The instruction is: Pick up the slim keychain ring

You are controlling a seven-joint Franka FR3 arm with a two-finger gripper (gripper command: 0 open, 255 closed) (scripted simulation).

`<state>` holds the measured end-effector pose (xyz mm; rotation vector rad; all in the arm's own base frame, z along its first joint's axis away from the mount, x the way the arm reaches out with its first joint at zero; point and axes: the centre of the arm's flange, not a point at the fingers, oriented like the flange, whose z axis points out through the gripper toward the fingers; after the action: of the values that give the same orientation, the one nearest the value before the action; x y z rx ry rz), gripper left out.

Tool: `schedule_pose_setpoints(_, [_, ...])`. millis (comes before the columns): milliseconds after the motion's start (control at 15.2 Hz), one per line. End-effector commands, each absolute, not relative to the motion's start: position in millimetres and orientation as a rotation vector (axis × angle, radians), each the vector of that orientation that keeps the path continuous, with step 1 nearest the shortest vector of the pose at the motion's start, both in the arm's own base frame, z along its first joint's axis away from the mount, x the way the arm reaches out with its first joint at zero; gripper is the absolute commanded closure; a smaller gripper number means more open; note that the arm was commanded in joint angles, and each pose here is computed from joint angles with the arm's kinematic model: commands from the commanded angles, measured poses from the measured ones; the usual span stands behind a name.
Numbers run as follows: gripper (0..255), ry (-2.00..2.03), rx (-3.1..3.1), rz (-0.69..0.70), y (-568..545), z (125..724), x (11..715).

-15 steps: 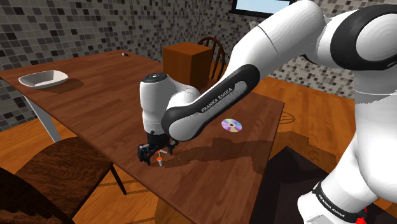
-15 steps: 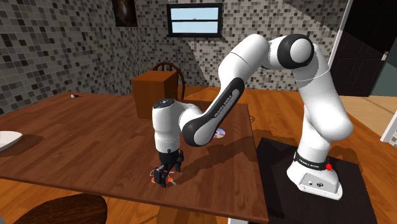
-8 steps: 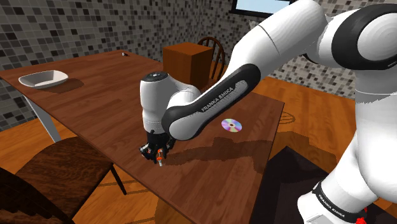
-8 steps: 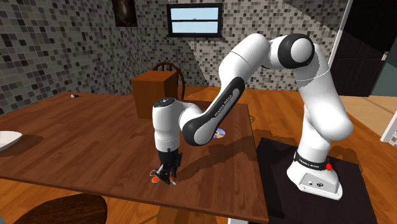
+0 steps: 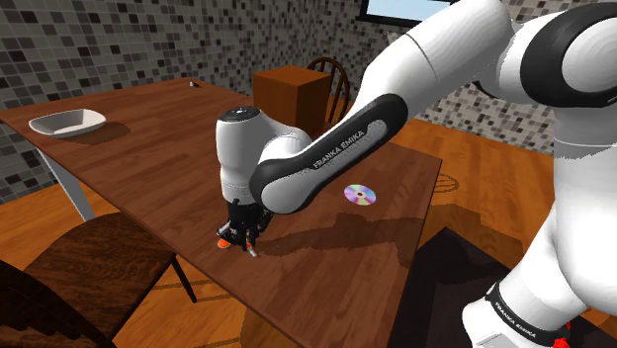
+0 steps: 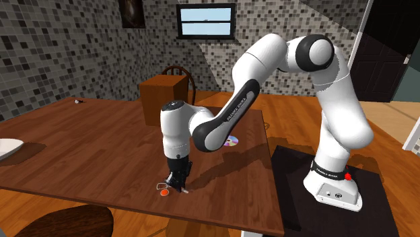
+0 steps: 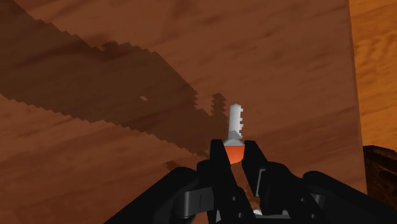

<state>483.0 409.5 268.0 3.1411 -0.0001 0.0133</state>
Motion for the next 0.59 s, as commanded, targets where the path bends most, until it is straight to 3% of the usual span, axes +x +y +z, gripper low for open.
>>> schedule_pose_setpoints(0, [255,0.001,3.141,0.011,410.0,278.0,481.9])
schedule_pose_setpoints(528, [255,0.001,3.141,0.011,410.0,320.2,481.9])
